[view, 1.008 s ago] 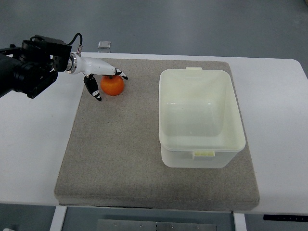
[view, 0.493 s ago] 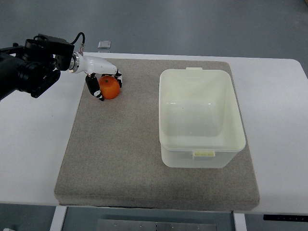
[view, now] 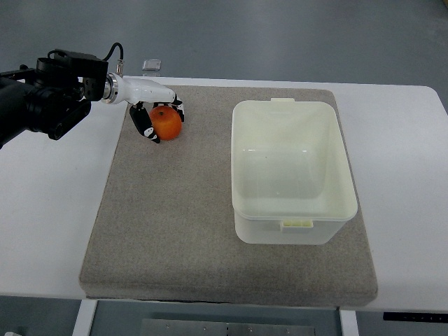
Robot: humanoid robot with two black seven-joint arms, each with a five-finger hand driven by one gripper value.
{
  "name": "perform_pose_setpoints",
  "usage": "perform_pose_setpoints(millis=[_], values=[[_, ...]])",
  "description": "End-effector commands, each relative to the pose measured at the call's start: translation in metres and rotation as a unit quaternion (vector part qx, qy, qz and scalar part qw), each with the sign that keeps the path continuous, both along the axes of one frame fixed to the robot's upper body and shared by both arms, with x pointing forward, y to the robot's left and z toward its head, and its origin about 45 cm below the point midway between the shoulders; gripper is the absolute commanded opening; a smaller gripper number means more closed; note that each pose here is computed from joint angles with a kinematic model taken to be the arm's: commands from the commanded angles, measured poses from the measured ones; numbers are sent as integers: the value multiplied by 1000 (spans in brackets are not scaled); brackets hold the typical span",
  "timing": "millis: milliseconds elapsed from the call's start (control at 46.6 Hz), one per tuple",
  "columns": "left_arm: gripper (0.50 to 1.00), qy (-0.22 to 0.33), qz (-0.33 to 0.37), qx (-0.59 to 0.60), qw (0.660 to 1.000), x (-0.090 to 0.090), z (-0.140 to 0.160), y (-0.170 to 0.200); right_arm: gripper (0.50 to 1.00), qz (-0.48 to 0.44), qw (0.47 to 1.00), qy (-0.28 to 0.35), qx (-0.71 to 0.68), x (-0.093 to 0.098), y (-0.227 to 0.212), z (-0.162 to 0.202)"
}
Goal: Put orange in box with left hand
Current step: 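Close the left hand's fingers around the orange, then lift the orange with the left hand and carry it over the box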
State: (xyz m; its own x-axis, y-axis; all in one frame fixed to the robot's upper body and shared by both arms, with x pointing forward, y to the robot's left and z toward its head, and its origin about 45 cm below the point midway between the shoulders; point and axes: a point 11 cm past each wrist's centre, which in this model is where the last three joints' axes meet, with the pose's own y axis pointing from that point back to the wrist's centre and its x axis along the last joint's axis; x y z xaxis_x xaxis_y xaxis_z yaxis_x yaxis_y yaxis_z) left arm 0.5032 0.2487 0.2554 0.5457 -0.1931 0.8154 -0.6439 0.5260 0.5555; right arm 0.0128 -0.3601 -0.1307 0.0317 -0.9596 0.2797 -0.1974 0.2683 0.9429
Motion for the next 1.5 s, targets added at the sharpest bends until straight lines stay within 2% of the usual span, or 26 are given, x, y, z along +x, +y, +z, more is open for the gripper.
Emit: perform_pose_setpoints(millis=[0, 622, 815, 1051, 1372, 1479], values=[[500, 0, 5, -10, 1000, 0, 1, 0, 926, 0, 1000, 0, 0, 0, 0, 0], [500, 1, 11, -43, 999, 1, 5, -7, 926, 0, 1000, 0, 0, 0, 0, 0], [500, 15, -17, -98, 995, -8, 10, -36, 926, 0, 1000, 0, 0, 0, 0, 0], [500, 5, -30, -139, 990, -8, 34, -47, 926, 0, 1000, 0, 0, 0, 0, 0], [500, -32, -25, -152, 988, 2, 73, -39, 926, 0, 1000, 0, 0, 0, 0, 0], [500, -32, -42, -157, 986, -1, 78, -50, 926, 0, 1000, 0, 0, 0, 0, 0]])
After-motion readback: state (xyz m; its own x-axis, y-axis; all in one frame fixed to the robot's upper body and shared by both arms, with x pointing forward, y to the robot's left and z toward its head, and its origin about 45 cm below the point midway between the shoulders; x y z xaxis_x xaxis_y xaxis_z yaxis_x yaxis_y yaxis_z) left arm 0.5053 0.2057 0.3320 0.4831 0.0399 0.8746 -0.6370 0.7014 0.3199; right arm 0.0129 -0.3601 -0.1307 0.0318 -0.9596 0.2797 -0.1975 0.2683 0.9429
